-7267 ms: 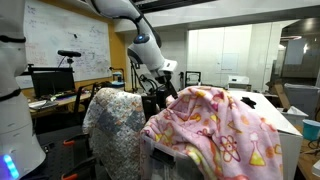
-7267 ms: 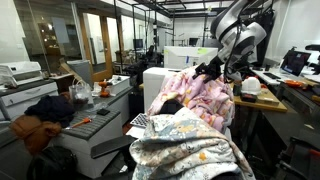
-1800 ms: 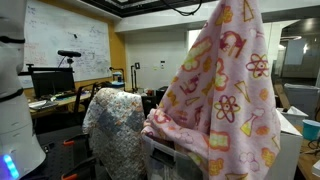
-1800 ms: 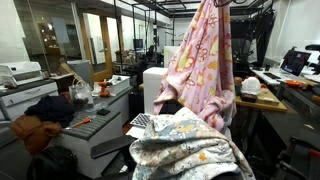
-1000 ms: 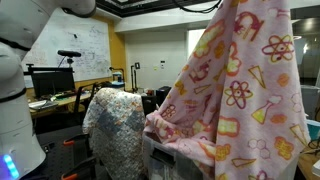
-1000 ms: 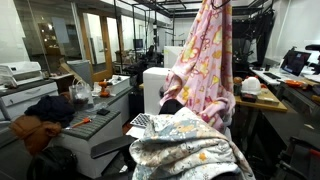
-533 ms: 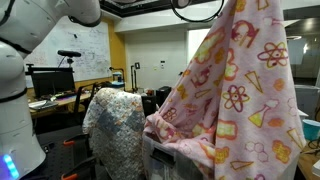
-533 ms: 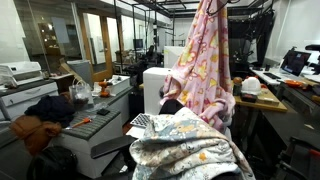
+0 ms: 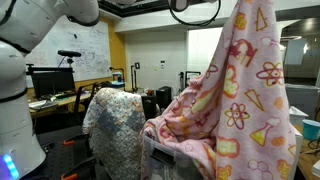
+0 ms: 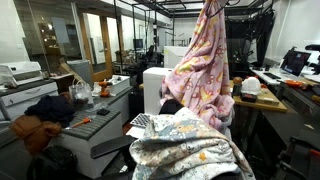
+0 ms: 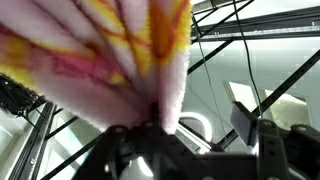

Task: Put the fleece on the boxes

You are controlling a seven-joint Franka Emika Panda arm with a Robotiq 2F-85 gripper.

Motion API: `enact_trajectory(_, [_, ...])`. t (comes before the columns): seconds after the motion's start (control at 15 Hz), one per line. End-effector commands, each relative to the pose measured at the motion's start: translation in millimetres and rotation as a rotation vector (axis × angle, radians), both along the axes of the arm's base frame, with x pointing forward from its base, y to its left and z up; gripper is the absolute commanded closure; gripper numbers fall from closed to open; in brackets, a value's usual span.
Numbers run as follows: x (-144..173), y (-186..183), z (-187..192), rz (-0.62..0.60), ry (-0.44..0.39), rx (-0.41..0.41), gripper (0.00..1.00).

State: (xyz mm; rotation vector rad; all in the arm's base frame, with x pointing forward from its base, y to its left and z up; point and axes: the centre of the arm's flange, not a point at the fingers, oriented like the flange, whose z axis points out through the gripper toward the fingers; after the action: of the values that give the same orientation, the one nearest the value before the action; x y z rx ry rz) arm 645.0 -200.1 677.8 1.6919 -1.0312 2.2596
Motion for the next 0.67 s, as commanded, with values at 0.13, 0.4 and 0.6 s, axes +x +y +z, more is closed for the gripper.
enact_trajectory(0.13, [-56, 20, -5, 0.066, 0.201, 0.083, 0.00])
enact_trajectory(0.4, [-84, 27, -23, 0.089, 0.363, 0.130, 0.00])
enact_trajectory(0.6, [-109, 35, -44, 0.122, 0.498, 0.156, 0.00])
